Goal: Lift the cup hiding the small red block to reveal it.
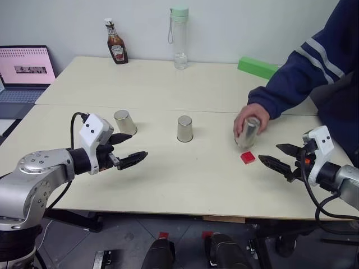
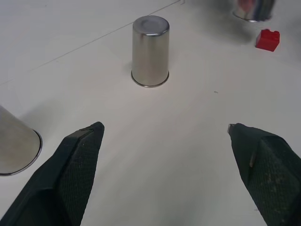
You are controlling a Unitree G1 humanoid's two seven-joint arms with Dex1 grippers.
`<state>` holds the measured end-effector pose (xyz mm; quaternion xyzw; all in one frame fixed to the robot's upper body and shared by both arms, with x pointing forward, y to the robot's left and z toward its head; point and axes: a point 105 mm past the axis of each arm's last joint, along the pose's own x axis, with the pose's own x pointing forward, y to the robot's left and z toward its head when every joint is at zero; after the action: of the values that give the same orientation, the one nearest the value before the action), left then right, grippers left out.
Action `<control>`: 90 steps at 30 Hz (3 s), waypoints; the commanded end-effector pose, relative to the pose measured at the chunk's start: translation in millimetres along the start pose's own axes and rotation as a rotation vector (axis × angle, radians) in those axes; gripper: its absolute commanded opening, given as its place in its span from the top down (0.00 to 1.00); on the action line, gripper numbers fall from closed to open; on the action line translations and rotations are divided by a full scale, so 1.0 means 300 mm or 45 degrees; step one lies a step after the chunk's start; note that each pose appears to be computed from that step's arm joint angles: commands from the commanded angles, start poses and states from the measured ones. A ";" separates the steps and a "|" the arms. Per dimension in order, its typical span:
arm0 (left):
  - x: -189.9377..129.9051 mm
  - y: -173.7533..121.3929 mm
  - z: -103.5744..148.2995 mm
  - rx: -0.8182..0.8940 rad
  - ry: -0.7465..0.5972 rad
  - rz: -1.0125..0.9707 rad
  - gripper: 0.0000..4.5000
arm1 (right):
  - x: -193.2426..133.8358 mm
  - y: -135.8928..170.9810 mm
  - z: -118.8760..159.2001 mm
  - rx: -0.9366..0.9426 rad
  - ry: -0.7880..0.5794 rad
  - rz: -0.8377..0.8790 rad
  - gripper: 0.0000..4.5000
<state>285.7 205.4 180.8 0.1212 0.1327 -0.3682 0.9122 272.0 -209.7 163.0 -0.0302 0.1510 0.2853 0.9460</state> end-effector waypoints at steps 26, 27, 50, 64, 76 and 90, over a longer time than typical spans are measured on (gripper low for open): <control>-0.010 0.005 0.036 0.082 -0.023 0.002 0.00 | -0.013 0.001 0.047 -0.036 -0.057 -0.008 0.01; -0.010 0.005 0.036 0.081 -0.023 0.002 0.00 | -0.012 0.001 0.047 -0.036 -0.057 -0.007 0.01; -0.012 0.006 0.033 0.087 -0.025 0.016 0.00 | -0.001 -0.002 0.064 -0.053 -0.068 -0.003 0.01; -0.006 0.007 0.034 0.109 -0.020 -0.003 0.00 | -0.004 0.010 0.061 -0.054 -0.065 0.016 0.01; 0.001 -0.001 0.034 0.117 -0.027 -0.013 0.00 | 0.001 0.021 0.062 -0.059 -0.068 0.039 0.01; 0.230 -0.075 0.017 0.119 -0.221 0.006 0.00 | 0.065 0.200 0.103 -0.185 -0.256 0.239 0.01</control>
<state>302.2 155.2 154.3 0.1056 0.0799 -0.4000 0.9069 261.7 -153.8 171.8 -0.0299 0.0913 0.3786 0.9206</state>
